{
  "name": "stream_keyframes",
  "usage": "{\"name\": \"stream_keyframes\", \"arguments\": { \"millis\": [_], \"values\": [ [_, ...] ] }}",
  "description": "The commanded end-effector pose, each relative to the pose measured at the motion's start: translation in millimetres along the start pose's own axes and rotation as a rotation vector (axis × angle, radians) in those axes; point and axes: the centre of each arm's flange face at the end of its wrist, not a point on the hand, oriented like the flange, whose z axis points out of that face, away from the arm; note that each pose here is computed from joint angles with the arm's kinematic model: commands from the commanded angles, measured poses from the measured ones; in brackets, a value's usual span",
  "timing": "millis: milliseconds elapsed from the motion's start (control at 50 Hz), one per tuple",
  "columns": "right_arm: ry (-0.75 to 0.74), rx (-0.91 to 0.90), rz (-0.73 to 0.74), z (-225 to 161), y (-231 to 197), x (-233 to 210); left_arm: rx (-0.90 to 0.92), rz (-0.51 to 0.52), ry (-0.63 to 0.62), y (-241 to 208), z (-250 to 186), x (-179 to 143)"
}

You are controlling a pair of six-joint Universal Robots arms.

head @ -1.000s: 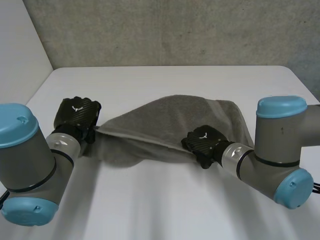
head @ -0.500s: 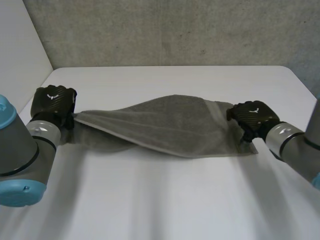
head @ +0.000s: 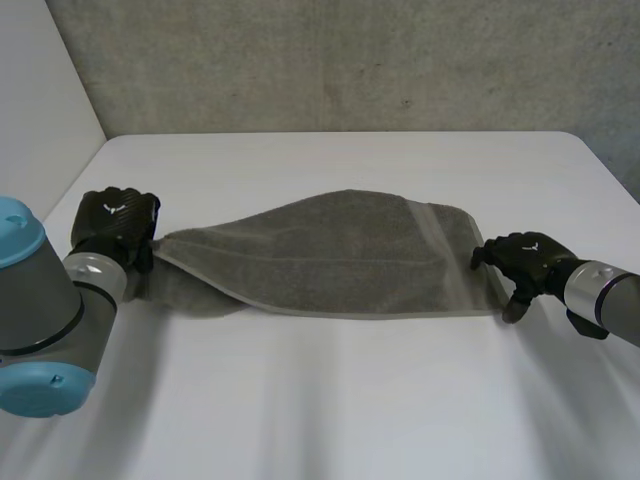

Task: Fold the towel.

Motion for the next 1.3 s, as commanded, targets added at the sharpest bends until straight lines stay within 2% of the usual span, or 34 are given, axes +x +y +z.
{"name": "stream_keyframes", "arguments": {
  "millis": [20,940,1220,1300],
  "values": [
    [-0.01,-0.019,0.004,5,9,-1,-0.008,0.001,0.003,3,1,1],
    [0.017,0.038,-0.033,31,9,5,-0.002,0.024,0.008,6,1,5],
    [-0.009,0.077,-0.067,25,-10,-12,0.007,0.025,0.015,3,-1,7],
    [0.01,0.128,-0.087,11,-33,-11,0.024,0.024,0.016,-2,-3,6]
  ]
}}
